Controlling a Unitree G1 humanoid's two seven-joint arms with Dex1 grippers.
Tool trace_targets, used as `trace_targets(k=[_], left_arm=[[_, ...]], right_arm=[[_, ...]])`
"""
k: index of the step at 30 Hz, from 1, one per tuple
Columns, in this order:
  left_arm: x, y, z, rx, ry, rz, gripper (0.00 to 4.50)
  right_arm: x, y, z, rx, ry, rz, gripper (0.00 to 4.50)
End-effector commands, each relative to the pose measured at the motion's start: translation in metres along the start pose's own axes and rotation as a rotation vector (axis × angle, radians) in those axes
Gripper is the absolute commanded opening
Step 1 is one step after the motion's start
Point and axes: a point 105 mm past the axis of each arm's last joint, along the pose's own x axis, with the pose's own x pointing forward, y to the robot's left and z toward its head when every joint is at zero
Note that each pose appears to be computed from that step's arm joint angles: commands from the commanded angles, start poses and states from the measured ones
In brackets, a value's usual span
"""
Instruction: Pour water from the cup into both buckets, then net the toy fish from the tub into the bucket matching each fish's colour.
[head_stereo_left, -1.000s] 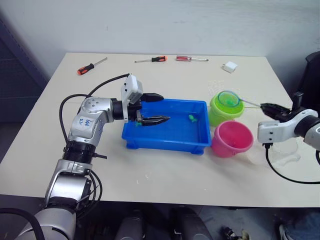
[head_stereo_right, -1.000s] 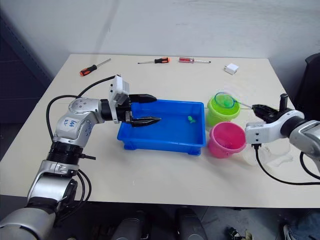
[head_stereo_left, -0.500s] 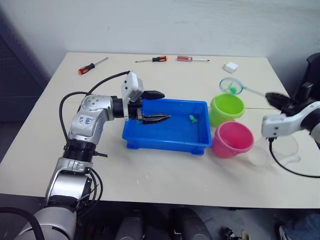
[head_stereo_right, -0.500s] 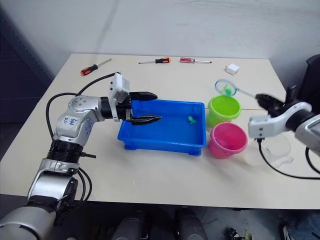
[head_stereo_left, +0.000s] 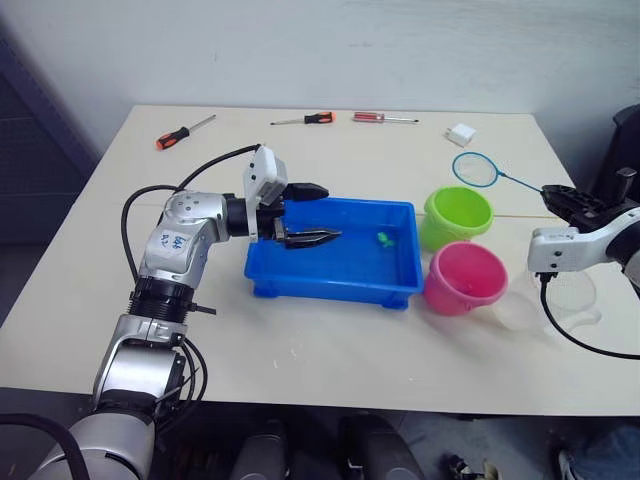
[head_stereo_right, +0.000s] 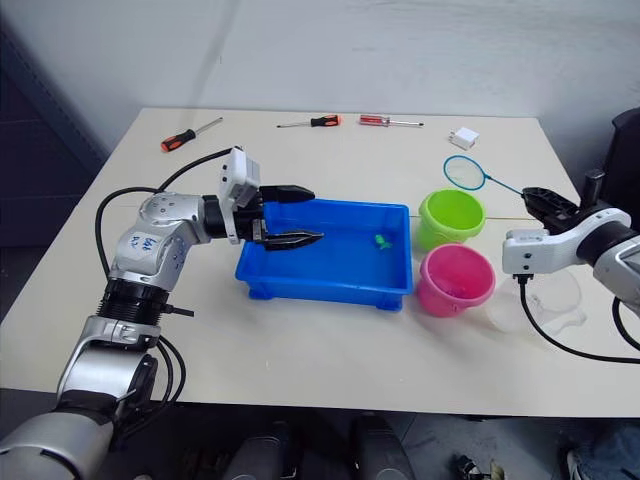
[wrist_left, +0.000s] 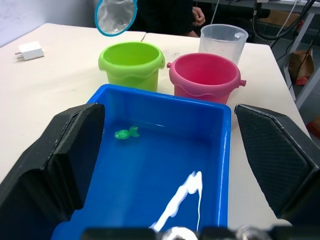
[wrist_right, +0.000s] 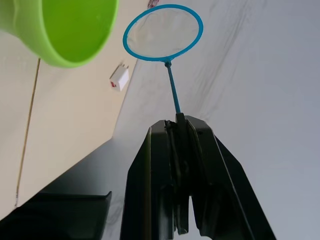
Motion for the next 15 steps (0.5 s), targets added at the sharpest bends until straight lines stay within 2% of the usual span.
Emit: trace_targets(k=[1, 3, 4, 8, 11, 13, 15], left_arm=[[0.0, 0.002, 0.013, 0.048, -0.028, 0.003, 4.49], [0.001, 0.002, 0.013, 0.047, -0.027, 0.001, 4.49], [0.0, 0.002, 0.012, 0.051, -0.019, 0.001, 4.49], [-0.005, 0.001, 0.002, 0.045, 0.022, 0.004, 4.49], [-0.014, -0.001, -0.009, 0.027, 0.061, 0.003, 4.49], [-0.019, -0.004, -0.015, 0.016, 0.08, 0.005, 4.49], [-0.026, -0.006, -0.021, -0.005, 0.1, 0.011, 4.49]], right_arm=[[-0.005, -0.009, 0.002, -0.007, -0.016, -0.011, 0.0], [-0.005, 0.005, 0.015, 0.043, -0.055, 0.025, 0.0], [-0.005, 0.004, 0.012, 0.094, -0.041, 0.009, 0.0], [-0.005, -0.023, 0.001, 0.293, 0.012, -0.113, 0.0], [-0.005, -0.038, 0.007, 0.547, -0.015, -0.16, 0.0], [-0.002, -0.034, 0.021, 0.789, -0.066, -0.116, 0.0], [0.002, -0.021, 0.051, 1.132, -0.166, 0.008, 0.0]])
